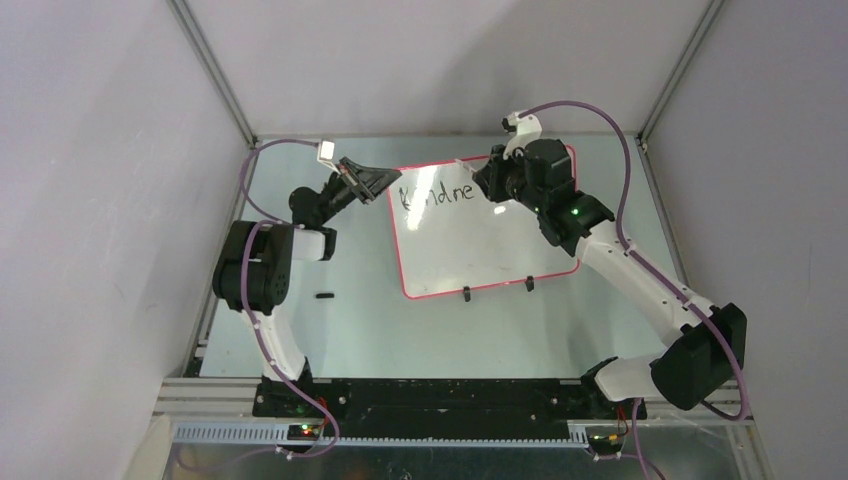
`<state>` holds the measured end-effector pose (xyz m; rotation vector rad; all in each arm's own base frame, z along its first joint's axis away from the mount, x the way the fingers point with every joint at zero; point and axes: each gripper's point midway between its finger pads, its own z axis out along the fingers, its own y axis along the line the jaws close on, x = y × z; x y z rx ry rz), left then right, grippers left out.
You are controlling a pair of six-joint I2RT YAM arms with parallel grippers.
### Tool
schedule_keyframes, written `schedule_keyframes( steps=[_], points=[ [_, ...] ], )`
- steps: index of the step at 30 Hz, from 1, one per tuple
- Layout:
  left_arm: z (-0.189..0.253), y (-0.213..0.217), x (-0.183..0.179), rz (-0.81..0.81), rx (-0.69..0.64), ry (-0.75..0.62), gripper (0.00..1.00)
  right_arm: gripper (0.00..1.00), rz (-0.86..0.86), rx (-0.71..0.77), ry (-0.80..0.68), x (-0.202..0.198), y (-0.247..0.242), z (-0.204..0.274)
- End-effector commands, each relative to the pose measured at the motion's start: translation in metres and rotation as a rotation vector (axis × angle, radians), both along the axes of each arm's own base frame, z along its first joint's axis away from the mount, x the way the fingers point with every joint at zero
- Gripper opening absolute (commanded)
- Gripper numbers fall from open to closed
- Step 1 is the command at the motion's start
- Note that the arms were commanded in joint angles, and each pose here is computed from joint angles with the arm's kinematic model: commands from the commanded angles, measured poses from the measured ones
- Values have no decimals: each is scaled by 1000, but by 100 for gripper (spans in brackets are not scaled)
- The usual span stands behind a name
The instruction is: Write a sentence on the whiteboard
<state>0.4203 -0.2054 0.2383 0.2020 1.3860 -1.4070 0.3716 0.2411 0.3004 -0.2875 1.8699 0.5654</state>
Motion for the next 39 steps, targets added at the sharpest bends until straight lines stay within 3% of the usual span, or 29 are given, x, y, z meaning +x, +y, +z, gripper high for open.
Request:
schedule_keyframes(
  steps=[1, 39],
  points=[
    [18, -4, -2, -19, 1, -90, 1, 0, 0, 9, -63, -2, -1, 20],
    [19, -4, -4, -21, 4, -95, 0, 0, -19, -4, -59, -1, -1, 16]
  ],
)
